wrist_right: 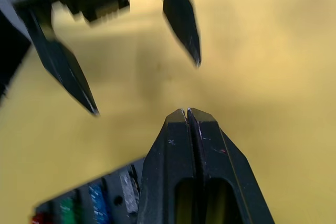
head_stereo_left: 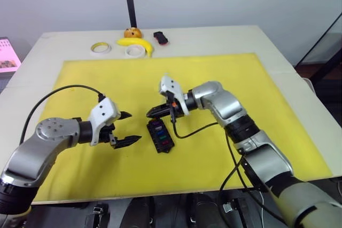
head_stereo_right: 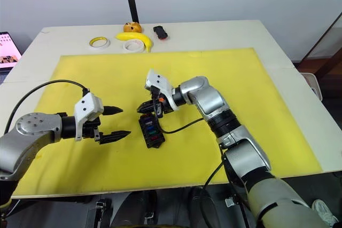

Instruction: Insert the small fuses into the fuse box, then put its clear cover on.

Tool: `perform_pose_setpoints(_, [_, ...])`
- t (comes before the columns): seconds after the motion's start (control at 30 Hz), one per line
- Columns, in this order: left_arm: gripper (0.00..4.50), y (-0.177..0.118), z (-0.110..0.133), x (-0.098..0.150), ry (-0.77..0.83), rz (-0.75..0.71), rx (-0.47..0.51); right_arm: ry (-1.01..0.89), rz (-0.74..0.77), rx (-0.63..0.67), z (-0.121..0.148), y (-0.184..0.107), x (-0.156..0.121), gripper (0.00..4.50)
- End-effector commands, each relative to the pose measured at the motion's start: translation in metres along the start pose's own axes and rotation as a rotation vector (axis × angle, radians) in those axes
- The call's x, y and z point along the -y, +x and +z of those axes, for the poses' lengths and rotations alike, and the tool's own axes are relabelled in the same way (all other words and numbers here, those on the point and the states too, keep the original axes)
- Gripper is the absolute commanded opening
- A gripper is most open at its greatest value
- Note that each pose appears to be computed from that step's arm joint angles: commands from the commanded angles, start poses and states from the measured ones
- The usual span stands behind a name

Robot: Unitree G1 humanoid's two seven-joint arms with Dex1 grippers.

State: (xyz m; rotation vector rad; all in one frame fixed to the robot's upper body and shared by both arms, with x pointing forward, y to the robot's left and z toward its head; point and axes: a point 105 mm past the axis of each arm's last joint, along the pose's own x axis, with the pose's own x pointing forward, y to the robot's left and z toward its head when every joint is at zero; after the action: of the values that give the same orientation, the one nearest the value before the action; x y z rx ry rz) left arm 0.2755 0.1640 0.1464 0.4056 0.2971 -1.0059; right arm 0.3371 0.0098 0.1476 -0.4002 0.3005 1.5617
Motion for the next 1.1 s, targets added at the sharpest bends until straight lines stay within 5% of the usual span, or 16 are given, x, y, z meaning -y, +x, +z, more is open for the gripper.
perform_pose_setpoints(0.03, [4.5, -0.007, 0.01, -0.001, 0.029, 0.019, 0.028, -0.032, 0.015, -0.099, -0.027, 0.005, -0.003, 0.06])
perform_pose_setpoints(0.2, [4.5, -0.007, 0.01, 0.0, 0.026, 0.02, 0.03, -0.057, 0.006, -0.063, -0.018, -0.002, -0.001, 0.06])
perform_pose_setpoints(0.4, [4.5, -0.012, 0.019, 0.001, 0.018, 0.011, 0.068, -0.081, -0.03, 0.152, 0.055, -0.037, 0.002, 0.06])
perform_pose_setpoints(0.53, [4.5, -0.021, 0.023, 0.004, 0.003, 0.0, 0.083, -0.151, -0.073, 0.188, 0.079, -0.065, -0.004, 0.06])
perform_pose_setpoints(0.87, [4.5, -0.073, 0.004, 0.013, -0.038, 0.056, -0.067, -0.424, -0.284, -0.209, 0.024, -0.157, -0.005, 0.06])
perform_pose_setpoints(0.97, [4.5, -0.089, -0.003, 0.016, -0.056, 0.085, -0.111, -0.395, -0.348, -0.301, 0.006, -0.189, -0.004, 0.96])
perform_pose_setpoints(1.1, [4.5, -0.106, -0.012, 0.019, -0.085, 0.12, -0.139, -0.336, -0.43, -0.406, -0.018, -0.229, -0.002, 2.83])
